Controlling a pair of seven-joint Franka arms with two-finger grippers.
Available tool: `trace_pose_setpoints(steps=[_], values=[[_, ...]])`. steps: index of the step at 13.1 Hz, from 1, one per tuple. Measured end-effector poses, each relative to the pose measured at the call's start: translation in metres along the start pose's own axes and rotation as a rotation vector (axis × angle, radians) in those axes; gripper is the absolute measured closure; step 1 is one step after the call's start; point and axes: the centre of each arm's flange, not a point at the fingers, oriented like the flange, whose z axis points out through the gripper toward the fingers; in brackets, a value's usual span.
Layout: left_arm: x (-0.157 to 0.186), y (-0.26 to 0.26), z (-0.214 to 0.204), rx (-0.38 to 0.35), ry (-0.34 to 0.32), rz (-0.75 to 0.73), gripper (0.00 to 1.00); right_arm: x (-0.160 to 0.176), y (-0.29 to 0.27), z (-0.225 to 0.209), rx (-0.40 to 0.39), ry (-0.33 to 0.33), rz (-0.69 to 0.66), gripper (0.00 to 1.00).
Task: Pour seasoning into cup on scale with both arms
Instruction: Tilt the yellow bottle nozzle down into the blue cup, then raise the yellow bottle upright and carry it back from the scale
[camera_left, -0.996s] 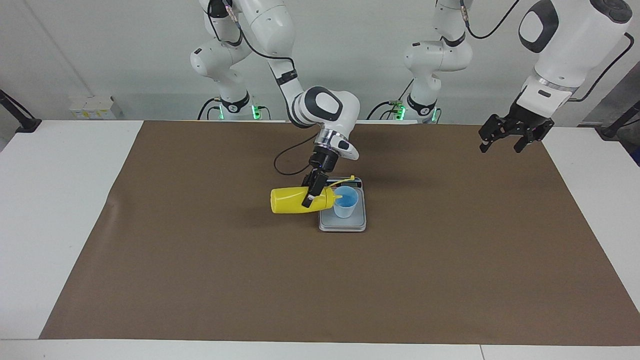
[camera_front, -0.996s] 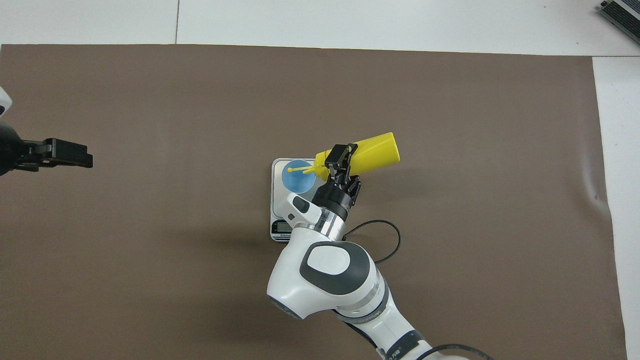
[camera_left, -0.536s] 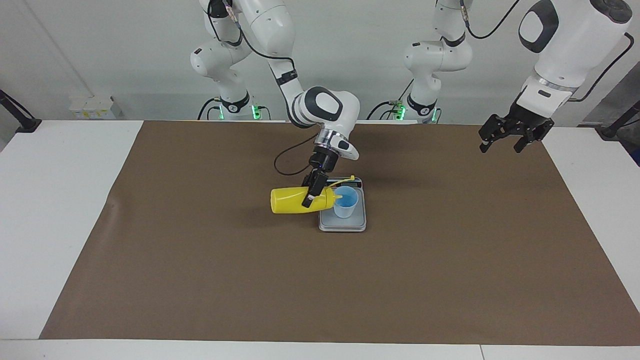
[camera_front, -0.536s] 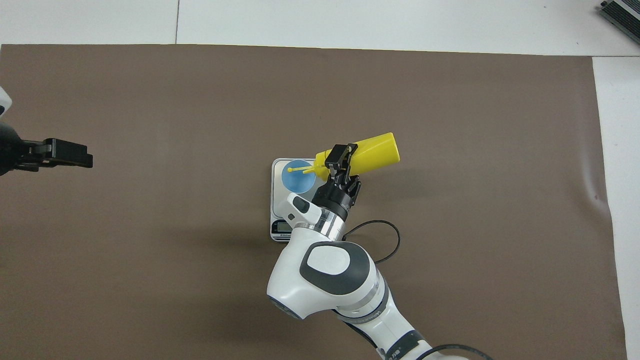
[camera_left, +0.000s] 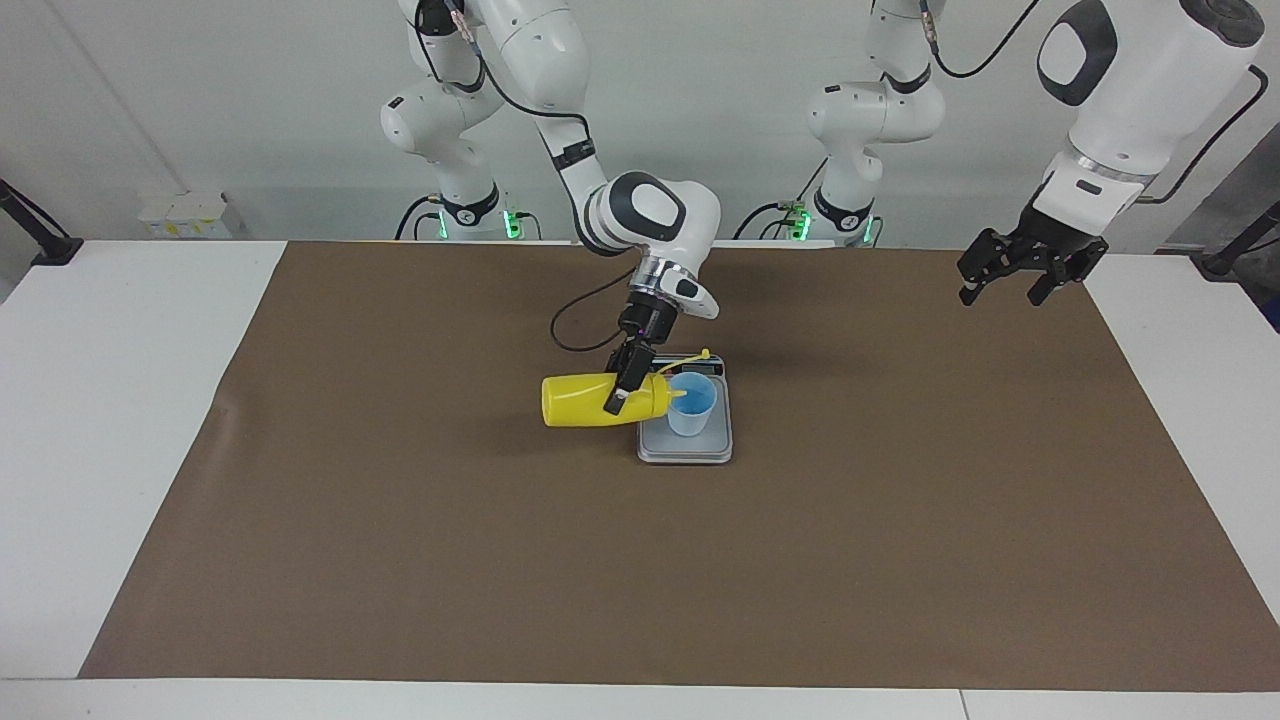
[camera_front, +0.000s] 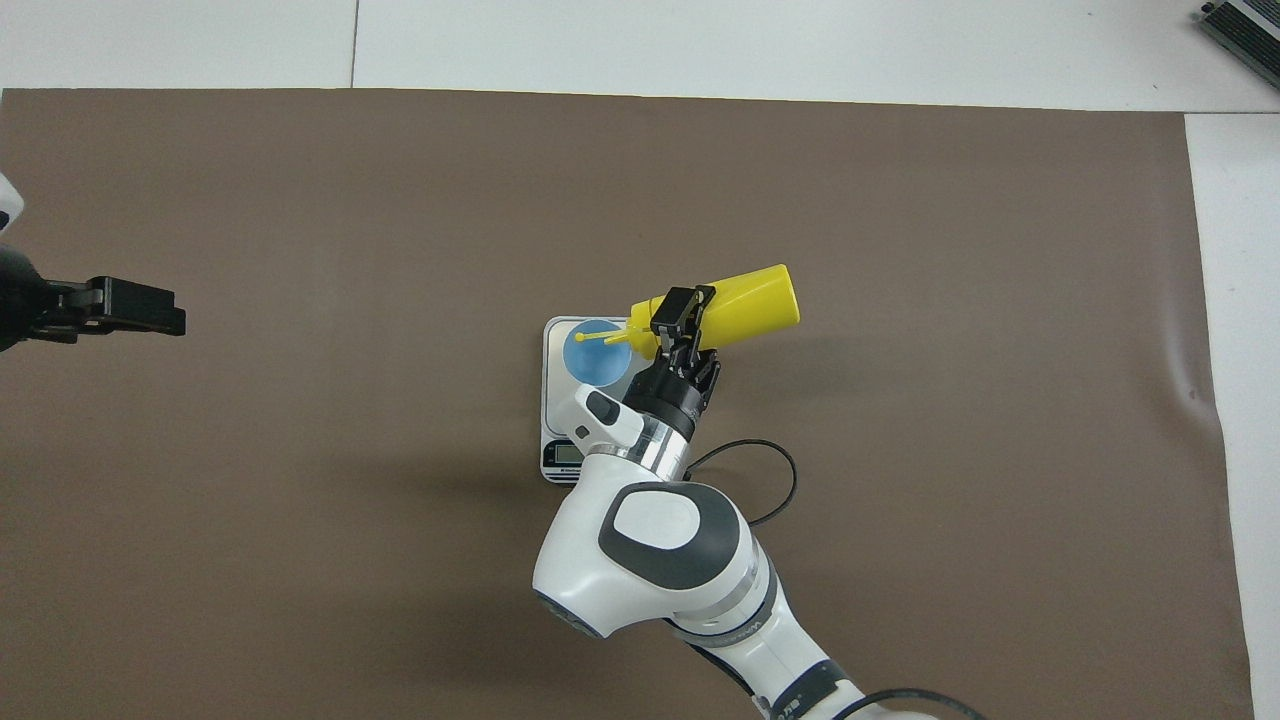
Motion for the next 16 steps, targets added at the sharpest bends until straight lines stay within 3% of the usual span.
trace_pose_setpoints(steps=[5,11,16], values=[[0.000,0.000,0.000,0.000,0.000,0.000,0.00,-0.046,0.050,0.011,0.143,0.062,0.234,0.55],[0.000,0.000,0.000,0.000,0.000,0.000,0.00,-0.090,0.094,0.022,0.355,0.201,0.590,0.55],[0.000,0.000,0.000,0.000,0.000,0.000,0.00,-0.123,0.081,0.053,0.401,0.351,0.722,0.55]])
